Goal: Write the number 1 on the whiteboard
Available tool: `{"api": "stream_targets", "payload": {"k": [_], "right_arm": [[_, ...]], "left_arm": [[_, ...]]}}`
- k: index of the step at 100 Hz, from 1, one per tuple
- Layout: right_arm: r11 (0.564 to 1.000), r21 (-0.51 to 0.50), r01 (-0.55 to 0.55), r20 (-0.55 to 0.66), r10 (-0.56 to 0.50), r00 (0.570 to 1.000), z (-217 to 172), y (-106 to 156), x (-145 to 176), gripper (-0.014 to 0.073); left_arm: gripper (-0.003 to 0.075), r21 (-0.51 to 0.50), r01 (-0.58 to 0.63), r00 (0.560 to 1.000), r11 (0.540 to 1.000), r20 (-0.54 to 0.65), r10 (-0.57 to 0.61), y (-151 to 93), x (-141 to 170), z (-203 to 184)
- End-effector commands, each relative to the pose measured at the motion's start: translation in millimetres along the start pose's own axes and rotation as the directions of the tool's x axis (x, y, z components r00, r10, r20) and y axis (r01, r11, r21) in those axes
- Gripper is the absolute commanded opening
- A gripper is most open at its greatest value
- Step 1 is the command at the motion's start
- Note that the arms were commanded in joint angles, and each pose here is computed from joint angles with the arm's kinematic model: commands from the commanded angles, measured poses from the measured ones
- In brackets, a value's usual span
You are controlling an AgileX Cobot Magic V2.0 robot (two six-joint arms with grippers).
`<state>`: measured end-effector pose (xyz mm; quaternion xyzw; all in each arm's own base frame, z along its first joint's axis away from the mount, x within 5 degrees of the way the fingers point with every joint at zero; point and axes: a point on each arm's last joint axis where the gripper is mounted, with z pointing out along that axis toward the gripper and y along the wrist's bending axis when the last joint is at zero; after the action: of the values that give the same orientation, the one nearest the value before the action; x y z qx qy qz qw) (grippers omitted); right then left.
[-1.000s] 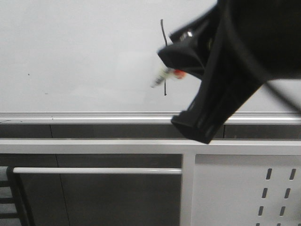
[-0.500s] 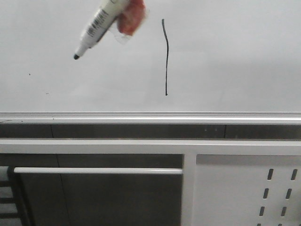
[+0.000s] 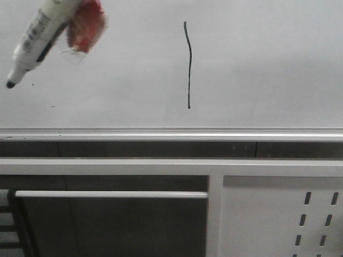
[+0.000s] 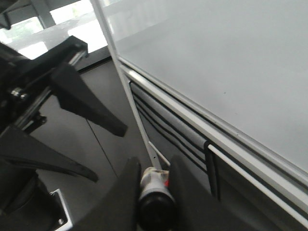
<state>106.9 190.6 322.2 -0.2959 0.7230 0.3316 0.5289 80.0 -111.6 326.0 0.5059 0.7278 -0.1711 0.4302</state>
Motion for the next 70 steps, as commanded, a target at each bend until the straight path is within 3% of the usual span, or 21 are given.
{"api": "stream_targets", "payload": {"k": [1, 16, 70], "right_arm": [[0.997, -0.05, 0.059, 0.042, -0.057, 0.997, -4, 6, -13, -0.0053], [0.986, -0.103, 0.134, 0.037, -0.13, 0.991, -4, 11, -12, -0.0053], [0.96, -0.156, 0.235, 0.101, -0.221, 0.97, -8, 20, -31, -0.0053]], "left_arm": [[0.0325, 0.005, -0.013, 0.997, 1.0, 0.077, 0.012, 1, -19, 0], [0.0325, 0.032, -0.023, 0.999, 0.999, 0.043, 0.021, -1, -23, 10], [0.0324, 0.038, -0.021, 1.0, 0.999, 0.021, 0.021, -1, -23, 16]]}}
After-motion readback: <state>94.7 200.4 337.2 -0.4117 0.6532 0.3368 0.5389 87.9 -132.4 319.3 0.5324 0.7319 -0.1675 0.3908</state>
